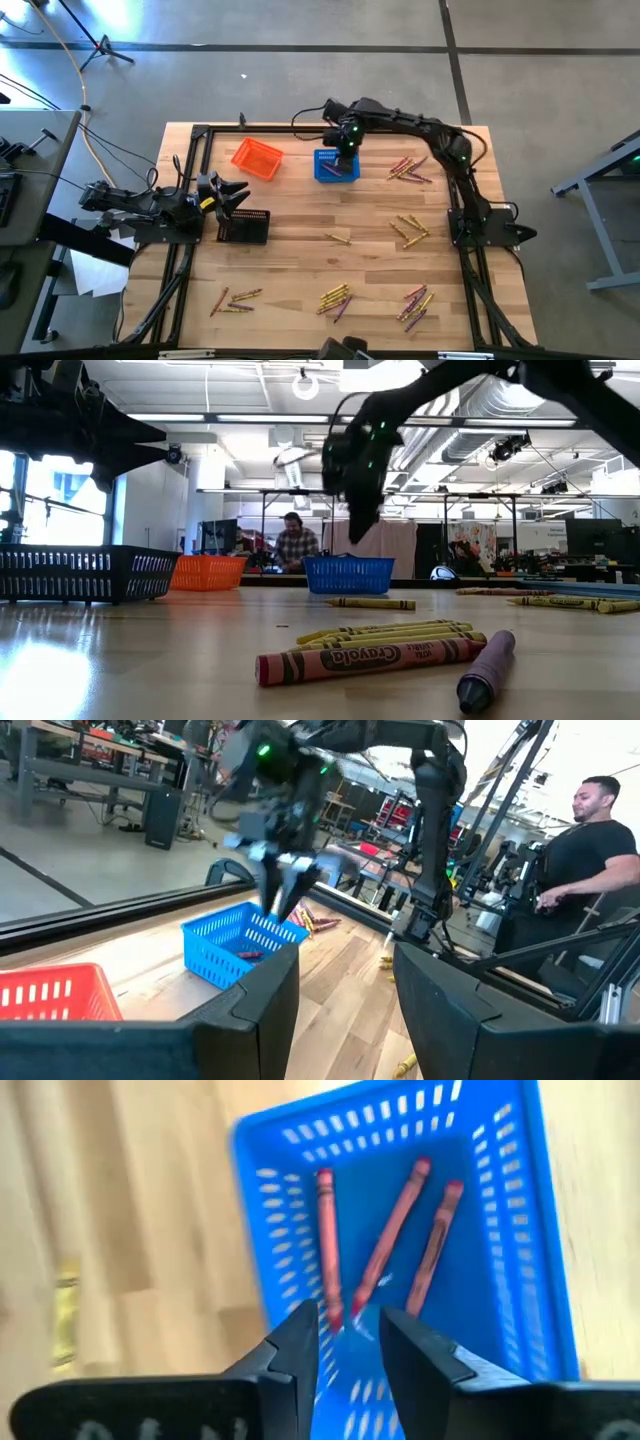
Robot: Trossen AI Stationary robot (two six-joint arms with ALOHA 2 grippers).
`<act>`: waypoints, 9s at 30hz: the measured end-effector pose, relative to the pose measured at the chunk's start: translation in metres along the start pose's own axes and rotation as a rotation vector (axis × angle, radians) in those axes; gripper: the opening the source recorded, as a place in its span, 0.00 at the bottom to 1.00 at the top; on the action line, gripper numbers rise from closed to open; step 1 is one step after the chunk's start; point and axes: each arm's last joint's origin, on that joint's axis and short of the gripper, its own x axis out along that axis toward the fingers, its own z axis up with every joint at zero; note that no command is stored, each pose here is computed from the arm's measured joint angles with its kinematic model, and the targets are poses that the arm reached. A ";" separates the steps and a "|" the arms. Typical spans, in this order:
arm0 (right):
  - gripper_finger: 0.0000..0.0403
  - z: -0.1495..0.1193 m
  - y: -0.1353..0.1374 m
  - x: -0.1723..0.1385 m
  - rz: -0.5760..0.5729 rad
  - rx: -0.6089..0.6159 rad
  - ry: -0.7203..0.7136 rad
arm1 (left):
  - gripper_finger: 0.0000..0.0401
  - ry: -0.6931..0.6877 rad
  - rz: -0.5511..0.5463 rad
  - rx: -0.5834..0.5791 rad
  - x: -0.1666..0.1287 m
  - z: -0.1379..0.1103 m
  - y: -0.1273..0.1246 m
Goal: Sort crayons
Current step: Put the yellow crayon into the orange bin
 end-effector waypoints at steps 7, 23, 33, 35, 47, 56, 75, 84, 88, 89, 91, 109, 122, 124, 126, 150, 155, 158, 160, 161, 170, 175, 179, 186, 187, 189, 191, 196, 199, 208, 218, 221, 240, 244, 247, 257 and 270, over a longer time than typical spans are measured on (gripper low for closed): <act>0.21 -0.014 0.056 -0.067 -0.002 0.047 -0.038 | 0.39 0.000 0.000 0.000 0.000 0.000 0.000; 0.21 -0.042 0.210 -0.018 -0.122 -0.249 0.087 | 0.39 0.000 0.000 0.000 0.000 0.000 0.000; 0.21 -0.076 0.195 0.056 -0.130 -0.218 0.046 | 0.39 0.001 0.000 0.000 0.000 0.000 0.000; 0.21 -0.075 0.192 0.062 -0.158 -0.194 -0.009 | 0.39 0.002 -0.001 0.001 0.000 0.000 0.000; 0.21 -0.075 0.198 0.081 -0.267 0.041 -0.210 | 0.39 0.001 0.000 0.001 0.000 0.000 0.000; 0.21 -0.074 0.212 0.092 -0.199 0.164 -0.254 | 0.39 0.001 0.000 0.001 0.000 0.000 0.000; 0.21 -0.080 0.224 0.126 -0.164 0.102 -0.172 | 0.39 0.007 0.003 0.004 0.000 -0.001 0.000; 0.21 -0.081 0.224 0.126 -0.177 0.103 -0.171 | 0.39 0.007 0.002 0.005 0.000 -0.001 0.000; 0.21 -0.082 0.222 0.130 -0.195 0.094 -0.156 | 0.39 0.007 0.002 0.004 0.000 -0.001 0.000; 0.21 -0.083 0.221 0.132 -0.204 0.088 -0.145 | 0.39 0.007 0.002 0.004 0.000 -0.001 0.000; 0.21 -0.082 0.221 0.135 -0.203 0.087 -0.148 | 0.39 0.007 0.002 0.005 0.000 -0.001 0.000; 0.03 -0.076 0.205 0.130 -0.215 0.072 -0.162 | 0.39 0.007 0.001 0.005 0.000 -0.001 0.000; 0.01 -0.067 0.209 0.046 -0.219 0.001 -0.391 | 0.39 0.007 0.002 0.005 0.000 -0.001 0.000; 0.01 -0.068 0.213 0.034 -0.224 0.001 -0.442 | 0.39 0.007 0.002 0.005 0.000 -0.001 0.000; 0.01 -0.067 0.219 0.021 -0.216 -0.006 -0.507 | 0.39 0.007 0.002 0.005 0.000 -0.001 0.000; 0.01 -0.066 0.237 -0.021 -0.130 -0.024 -0.729 | 0.39 -0.029 0.085 0.039 0.000 0.001 0.002; 0.01 -0.066 0.237 -0.021 -0.130 -0.024 -0.729 | 0.39 -0.052 0.024 -0.078 0.000 0.005 -0.001; 0.01 -0.066 0.237 -0.021 -0.130 -0.025 -0.729 | 0.39 -0.077 -0.019 -0.091 0.000 0.009 -0.003; 0.01 -0.066 0.237 -0.021 -0.129 -0.024 -0.730 | 0.39 -0.085 -0.036 -0.114 0.000 0.010 -0.003; 0.01 -0.066 0.237 -0.022 -0.128 -0.025 -0.735 | 0.39 -0.078 -0.044 -0.128 0.000 0.009 -0.004; 0.01 -0.056 0.239 -0.030 -0.097 -0.064 -0.859 | 0.39 -0.071 -0.191 -0.172 0.007 0.012 -0.014; 0.01 -0.049 0.235 -0.030 -0.048 -0.073 -0.897 | 0.39 -0.101 -0.276 -0.135 0.016 0.014 -0.023; 0.01 -0.046 0.230 -0.031 -0.039 -0.076 -0.913 | 0.39 -0.092 -0.270 -0.107 0.028 0.011 -0.030; 0.01 -0.045 0.228 -0.031 -0.048 -0.086 -0.914 | 0.39 -0.018 -0.252 -0.031 0.064 0.021 -0.059; 0.01 -0.045 0.228 -0.031 -0.048 -0.086 -0.914 | 0.39 -0.016 -0.243 -0.008 0.069 0.023 -0.063; 0.01 -0.045 0.228 -0.031 -0.048 -0.086 -0.914 | 0.39 -0.037 -0.199 0.027 0.079 0.029 -0.069; 0.01 -0.045 0.228 -0.030 -0.049 -0.087 -0.904 | 0.39 -0.043 -0.189 0.017 0.088 0.036 -0.074; 0.01 -0.046 0.228 -0.030 -0.051 -0.087 -0.900 | 0.39 0.076 -0.301 0.049 0.104 0.036 -0.087; 0.01 -0.046 0.228 -0.030 -0.051 -0.087 -0.900 | 0.39 0.118 -0.304 0.083 0.112 0.037 -0.093; 0.01 -0.042 0.227 -0.034 -0.127 -0.101 -0.969 | 0.36 0.145 -0.253 0.186 0.124 0.034 -0.098; 0.01 -0.037 0.233 -0.043 -0.110 -0.107 -1.077 | 0.35 0.121 -0.234 0.220 0.125 0.035 -0.098; 0.01 -0.037 0.236 -0.044 -0.096 -0.109 -1.097 | 0.35 0.114 -0.234 0.238 0.125 0.036 -0.098; 0.01 -0.033 0.257 -0.036 -0.170 -0.148 -1.212 | 0.35 0.021 -0.245 0.209 0.126 0.045 -0.101; 0.01 -0.031 0.257 -0.034 -0.179 -0.155 -1.230 | 0.35 0.013 -0.237 0.215 0.126 0.045 -0.101; 0.01 -0.030 0.258 -0.034 -0.175 -0.151 -1.249 | 0.35 0.009 -0.237 0.220 0.126 0.046 -0.101; 0.01 -0.027 0.258 -0.031 -0.158 -0.154 -1.268 | 0.35 -0.006 -0.237 0.221 0.125 0.047 -0.101; 0.01 -0.027 0.260 -0.032 -0.133 -0.167 -1.284 | 0.35 -0.018 -0.239 0.228 0.125 0.048 -0.101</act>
